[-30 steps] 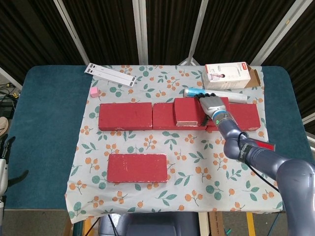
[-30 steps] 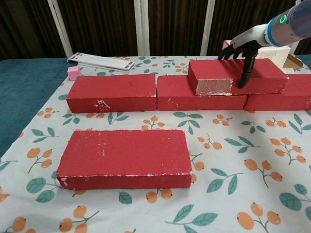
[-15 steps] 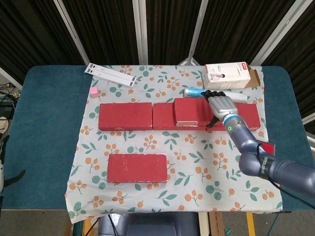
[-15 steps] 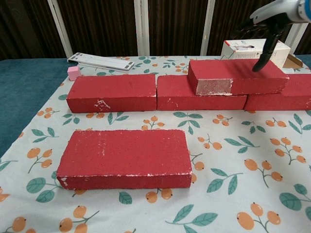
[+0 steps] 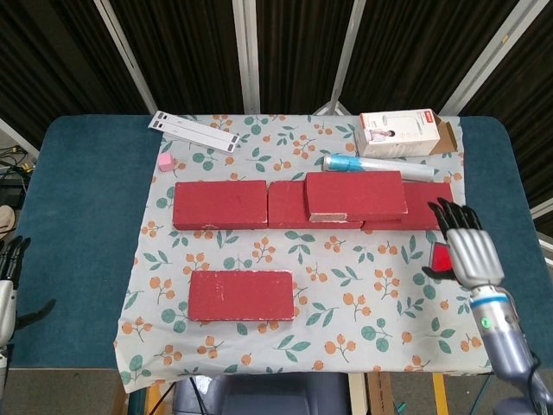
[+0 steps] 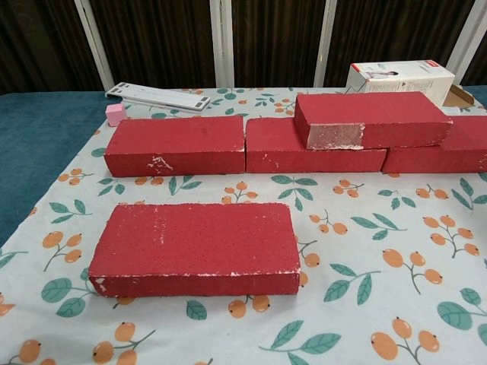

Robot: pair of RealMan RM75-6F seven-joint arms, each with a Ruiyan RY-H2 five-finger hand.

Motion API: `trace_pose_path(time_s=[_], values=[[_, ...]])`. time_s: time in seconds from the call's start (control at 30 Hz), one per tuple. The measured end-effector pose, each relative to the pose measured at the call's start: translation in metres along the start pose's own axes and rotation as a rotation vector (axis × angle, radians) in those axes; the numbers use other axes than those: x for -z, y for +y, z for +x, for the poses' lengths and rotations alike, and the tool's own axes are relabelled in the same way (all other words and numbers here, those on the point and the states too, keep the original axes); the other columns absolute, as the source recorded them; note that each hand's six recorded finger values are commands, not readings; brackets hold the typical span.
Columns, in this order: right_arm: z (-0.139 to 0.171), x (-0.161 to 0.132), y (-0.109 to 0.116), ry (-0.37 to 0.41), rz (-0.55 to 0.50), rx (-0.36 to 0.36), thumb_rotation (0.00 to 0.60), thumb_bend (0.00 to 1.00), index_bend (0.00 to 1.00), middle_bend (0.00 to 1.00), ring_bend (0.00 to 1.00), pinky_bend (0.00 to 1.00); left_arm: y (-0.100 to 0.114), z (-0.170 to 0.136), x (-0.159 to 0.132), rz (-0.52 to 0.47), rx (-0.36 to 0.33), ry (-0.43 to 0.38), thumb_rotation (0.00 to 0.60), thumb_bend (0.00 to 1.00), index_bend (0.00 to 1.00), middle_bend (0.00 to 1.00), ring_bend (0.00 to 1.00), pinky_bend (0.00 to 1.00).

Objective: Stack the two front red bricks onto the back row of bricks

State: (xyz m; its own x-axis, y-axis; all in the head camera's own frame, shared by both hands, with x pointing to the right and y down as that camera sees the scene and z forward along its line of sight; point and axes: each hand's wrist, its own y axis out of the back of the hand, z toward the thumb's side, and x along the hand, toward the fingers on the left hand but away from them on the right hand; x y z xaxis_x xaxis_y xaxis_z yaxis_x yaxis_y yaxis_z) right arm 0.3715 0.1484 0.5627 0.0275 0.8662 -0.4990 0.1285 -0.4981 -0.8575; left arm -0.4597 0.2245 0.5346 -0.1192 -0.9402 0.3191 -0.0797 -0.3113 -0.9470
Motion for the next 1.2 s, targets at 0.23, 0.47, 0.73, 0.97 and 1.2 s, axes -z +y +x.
trace_pose_path(time_s=[0.23,0.47,0.73,0.97,1.2], values=[[0.061,0.023,-0.033,-0.076,-0.045,0.011,0.600,0.07,0.00,0.00,0.00,0.00,0.006,0.001,-0.010,-0.048,0.001,-0.009,0.600,0.00,0.06,0.04,0.00,0.14],[0.074,0.036,-0.037,-0.107,-0.060,0.061,0.600,0.07,0.00,0.00,0.00,0.00,0.013,0.016,-0.041,-0.094,0.097,-0.094,0.600,0.00,0.03,0.01,0.00,0.14],[0.081,0.047,-0.026,-0.121,-0.096,0.113,0.600,0.07,0.00,0.00,0.00,0.00,0.015,0.038,-0.094,-0.046,0.304,-0.201,0.600,0.00,0.00,0.00,0.00,0.13],[0.081,0.050,-0.028,-0.129,-0.106,0.086,0.600,0.07,0.00,0.00,0.00,0.00,0.019,0.062,-0.138,0.054,0.461,-0.269,0.600,0.00,0.00,0.00,0.00,0.04],[0.078,0.051,-0.033,-0.137,-0.108,0.058,0.600,0.07,0.00,0.00,0.00,0.00,0.013,0.080,-0.183,0.164,0.582,-0.316,0.600,0.00,0.00,0.00,0.00,0.01]])
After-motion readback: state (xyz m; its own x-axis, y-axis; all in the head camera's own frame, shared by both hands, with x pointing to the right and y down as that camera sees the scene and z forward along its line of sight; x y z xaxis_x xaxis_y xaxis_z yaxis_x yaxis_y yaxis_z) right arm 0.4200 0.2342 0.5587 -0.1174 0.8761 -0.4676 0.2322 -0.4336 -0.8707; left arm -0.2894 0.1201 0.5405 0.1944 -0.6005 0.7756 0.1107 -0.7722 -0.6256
